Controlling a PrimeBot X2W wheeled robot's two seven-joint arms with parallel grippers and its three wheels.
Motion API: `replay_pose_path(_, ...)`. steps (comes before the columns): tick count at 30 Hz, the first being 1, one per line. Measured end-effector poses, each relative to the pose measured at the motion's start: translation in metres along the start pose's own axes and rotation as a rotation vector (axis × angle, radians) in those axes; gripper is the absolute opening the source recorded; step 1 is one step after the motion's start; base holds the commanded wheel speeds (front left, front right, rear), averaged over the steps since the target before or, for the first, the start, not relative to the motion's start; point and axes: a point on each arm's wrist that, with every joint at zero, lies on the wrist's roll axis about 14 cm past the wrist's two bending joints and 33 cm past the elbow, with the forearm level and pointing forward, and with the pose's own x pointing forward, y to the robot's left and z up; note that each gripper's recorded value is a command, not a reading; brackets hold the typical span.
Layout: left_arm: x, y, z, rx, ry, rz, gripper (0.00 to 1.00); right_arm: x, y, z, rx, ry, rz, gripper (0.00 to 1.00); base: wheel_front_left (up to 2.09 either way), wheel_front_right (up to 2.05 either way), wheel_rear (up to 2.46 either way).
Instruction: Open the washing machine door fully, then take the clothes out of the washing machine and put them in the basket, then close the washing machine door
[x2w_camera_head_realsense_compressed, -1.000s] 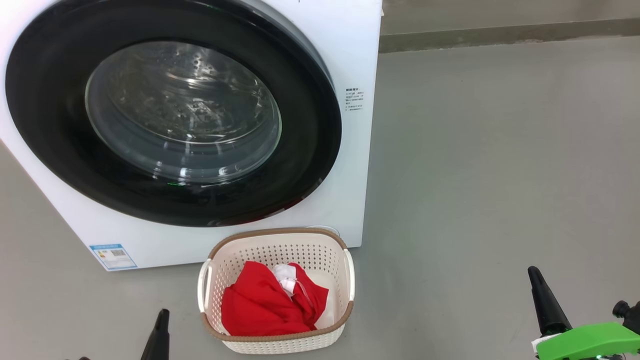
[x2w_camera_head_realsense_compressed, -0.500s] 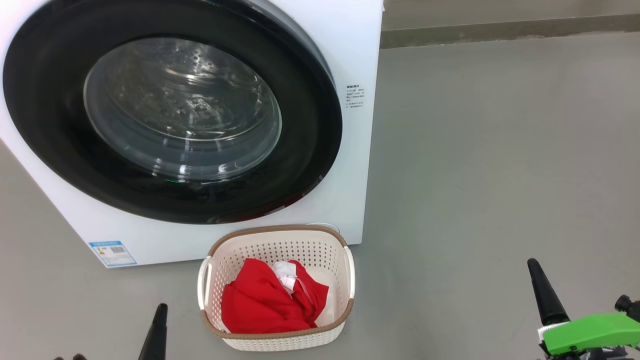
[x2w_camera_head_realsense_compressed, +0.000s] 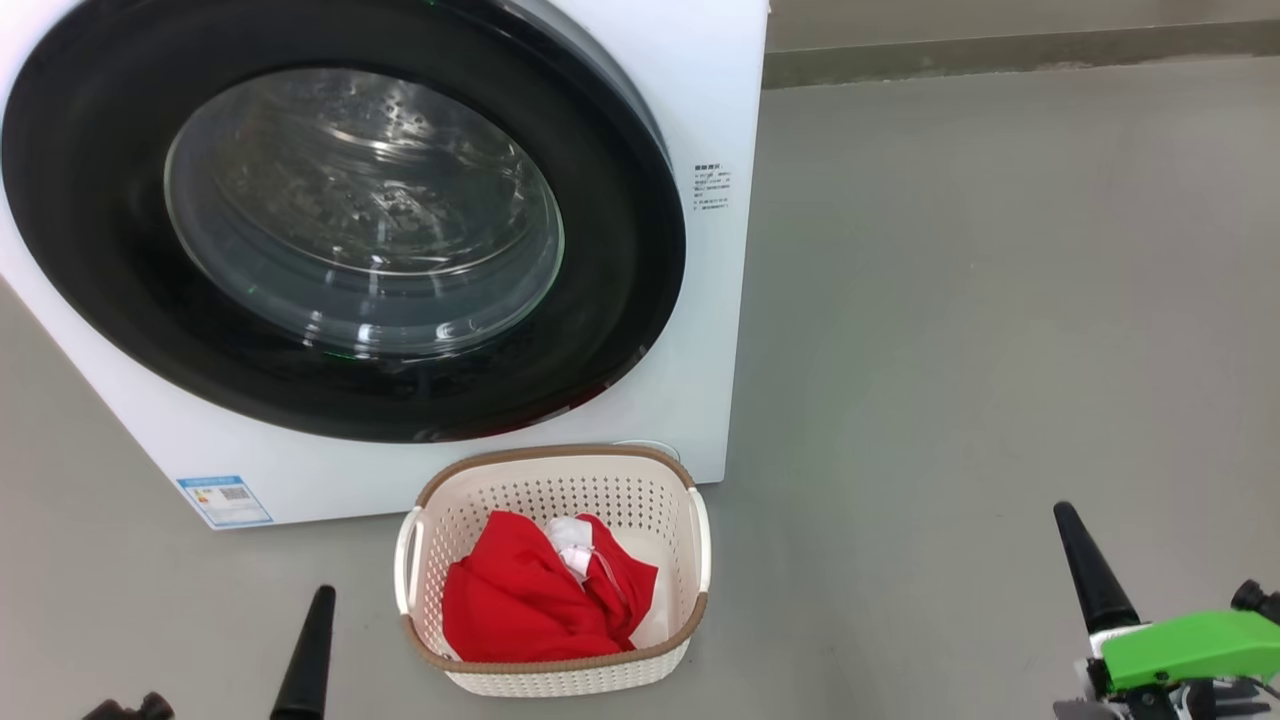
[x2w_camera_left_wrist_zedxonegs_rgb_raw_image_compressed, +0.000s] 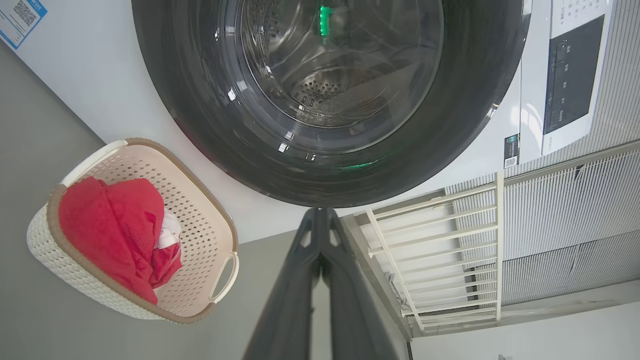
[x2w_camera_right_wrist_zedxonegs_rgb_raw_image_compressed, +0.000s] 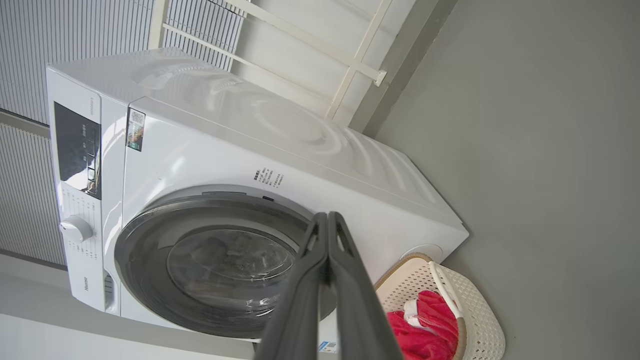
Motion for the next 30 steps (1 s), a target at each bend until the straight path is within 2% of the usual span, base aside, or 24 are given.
replay_pose_path(30,0.013,-0.009,0.001,-0.306,0.027,-0.031,0.00,0.013,0.010,-0.001,0.272,0.025,0.032,0.00,0.00,0.00,0.00)
